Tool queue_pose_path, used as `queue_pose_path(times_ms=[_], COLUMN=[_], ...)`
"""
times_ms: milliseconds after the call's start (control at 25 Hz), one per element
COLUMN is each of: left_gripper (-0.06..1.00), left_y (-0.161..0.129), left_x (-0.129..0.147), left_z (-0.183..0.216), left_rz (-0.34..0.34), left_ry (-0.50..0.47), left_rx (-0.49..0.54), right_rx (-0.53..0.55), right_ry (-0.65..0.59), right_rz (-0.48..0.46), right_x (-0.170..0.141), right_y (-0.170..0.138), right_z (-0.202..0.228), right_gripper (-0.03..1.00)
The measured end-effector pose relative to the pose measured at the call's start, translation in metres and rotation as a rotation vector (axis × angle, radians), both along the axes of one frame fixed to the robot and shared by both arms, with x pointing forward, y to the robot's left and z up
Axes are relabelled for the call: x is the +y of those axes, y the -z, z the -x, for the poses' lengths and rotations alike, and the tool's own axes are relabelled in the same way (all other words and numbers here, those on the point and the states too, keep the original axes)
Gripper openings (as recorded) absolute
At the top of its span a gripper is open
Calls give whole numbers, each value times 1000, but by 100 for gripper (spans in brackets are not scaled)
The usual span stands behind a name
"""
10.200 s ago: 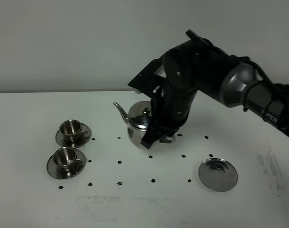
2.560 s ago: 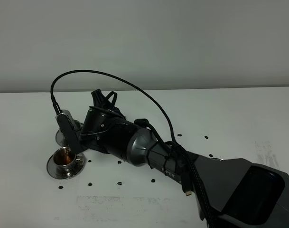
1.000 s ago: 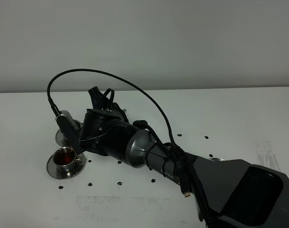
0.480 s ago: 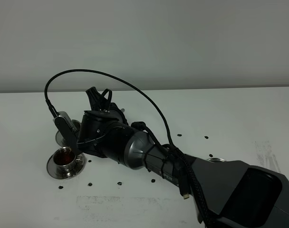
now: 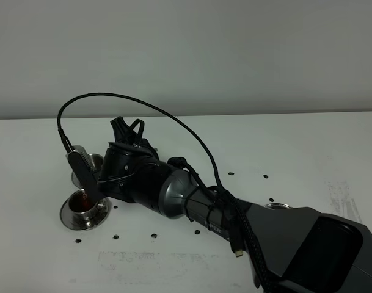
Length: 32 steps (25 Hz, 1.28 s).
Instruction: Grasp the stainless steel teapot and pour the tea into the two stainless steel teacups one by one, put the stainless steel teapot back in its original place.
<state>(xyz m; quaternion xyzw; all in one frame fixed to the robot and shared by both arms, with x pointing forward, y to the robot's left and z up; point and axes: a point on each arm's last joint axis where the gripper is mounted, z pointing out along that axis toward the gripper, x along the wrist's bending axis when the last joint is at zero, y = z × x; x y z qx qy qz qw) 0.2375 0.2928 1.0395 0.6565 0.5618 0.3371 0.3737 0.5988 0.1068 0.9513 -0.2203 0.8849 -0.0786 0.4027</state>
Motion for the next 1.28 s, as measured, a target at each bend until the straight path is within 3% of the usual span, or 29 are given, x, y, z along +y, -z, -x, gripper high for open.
queue_pose_path(times_ms=[440, 680, 1040, 1280], left_gripper=[30, 30, 30, 30], left_y=[0, 0, 0, 0], left_x=[0, 0, 0, 0], left_z=[0, 0, 0, 0], left_rz=[0, 0, 0, 0], left_ry=[0, 0, 0, 0], left_rx=[0, 0, 0, 0], right_rx=[78, 111, 389, 556], right_ry=[59, 106, 259, 384], right_rz=[-71, -151, -376, -520], right_x=[-10, -23, -38, -39], right_y=[-6, -35, -85, -91], right_z=[-6, -8, 18, 29], right_gripper=[19, 19, 19, 19])
